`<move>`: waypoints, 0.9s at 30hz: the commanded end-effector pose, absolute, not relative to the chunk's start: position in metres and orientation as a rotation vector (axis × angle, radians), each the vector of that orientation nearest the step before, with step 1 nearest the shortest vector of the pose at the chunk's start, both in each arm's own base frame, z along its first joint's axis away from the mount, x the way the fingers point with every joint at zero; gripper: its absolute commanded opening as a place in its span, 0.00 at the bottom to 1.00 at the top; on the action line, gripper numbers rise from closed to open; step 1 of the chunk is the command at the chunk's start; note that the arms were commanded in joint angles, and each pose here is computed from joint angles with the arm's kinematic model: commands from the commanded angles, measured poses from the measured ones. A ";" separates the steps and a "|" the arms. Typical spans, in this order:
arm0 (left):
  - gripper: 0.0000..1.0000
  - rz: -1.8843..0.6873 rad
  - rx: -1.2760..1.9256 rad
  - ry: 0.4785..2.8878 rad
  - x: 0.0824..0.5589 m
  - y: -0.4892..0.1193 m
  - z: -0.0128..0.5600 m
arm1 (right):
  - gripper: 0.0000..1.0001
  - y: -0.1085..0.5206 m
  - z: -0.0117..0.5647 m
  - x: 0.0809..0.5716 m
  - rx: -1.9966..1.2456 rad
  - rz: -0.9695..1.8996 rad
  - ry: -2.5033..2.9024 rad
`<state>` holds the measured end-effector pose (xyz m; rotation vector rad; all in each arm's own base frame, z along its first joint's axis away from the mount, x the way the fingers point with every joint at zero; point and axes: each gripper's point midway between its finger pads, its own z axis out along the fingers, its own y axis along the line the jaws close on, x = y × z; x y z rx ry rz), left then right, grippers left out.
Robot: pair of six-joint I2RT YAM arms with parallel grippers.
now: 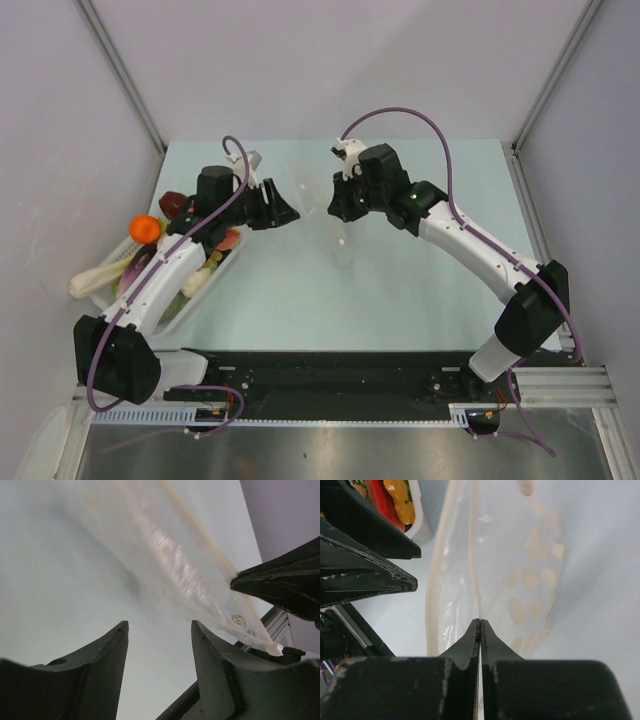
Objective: Place the food in the zip-top bag and seal the zipper
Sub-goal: Open the zipper of the food storage bag.
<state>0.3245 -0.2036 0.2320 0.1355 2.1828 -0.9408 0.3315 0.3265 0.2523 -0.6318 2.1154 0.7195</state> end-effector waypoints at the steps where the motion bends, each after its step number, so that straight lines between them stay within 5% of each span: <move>1: 0.59 -0.991 0.112 2.072 0.323 -0.202 0.255 | 0.00 0.326 0.279 0.335 -0.589 0.744 2.032; 9: 0.71 -1.067 0.076 2.074 0.332 -0.213 0.255 | 0.00 0.332 0.279 0.330 -0.605 0.795 2.034; 22: 0.71 -1.073 0.004 2.186 0.361 -0.225 0.217 | 0.00 0.354 0.279 0.310 -0.698 0.864 2.012; 25: 0.58 -1.075 0.009 2.205 0.359 -0.226 0.212 | 0.00 0.350 0.277 0.311 -0.691 0.851 2.020; 27: 0.35 -1.043 0.052 2.205 0.355 -0.223 0.212 | 0.00 0.339 0.276 0.319 -0.656 0.828 2.035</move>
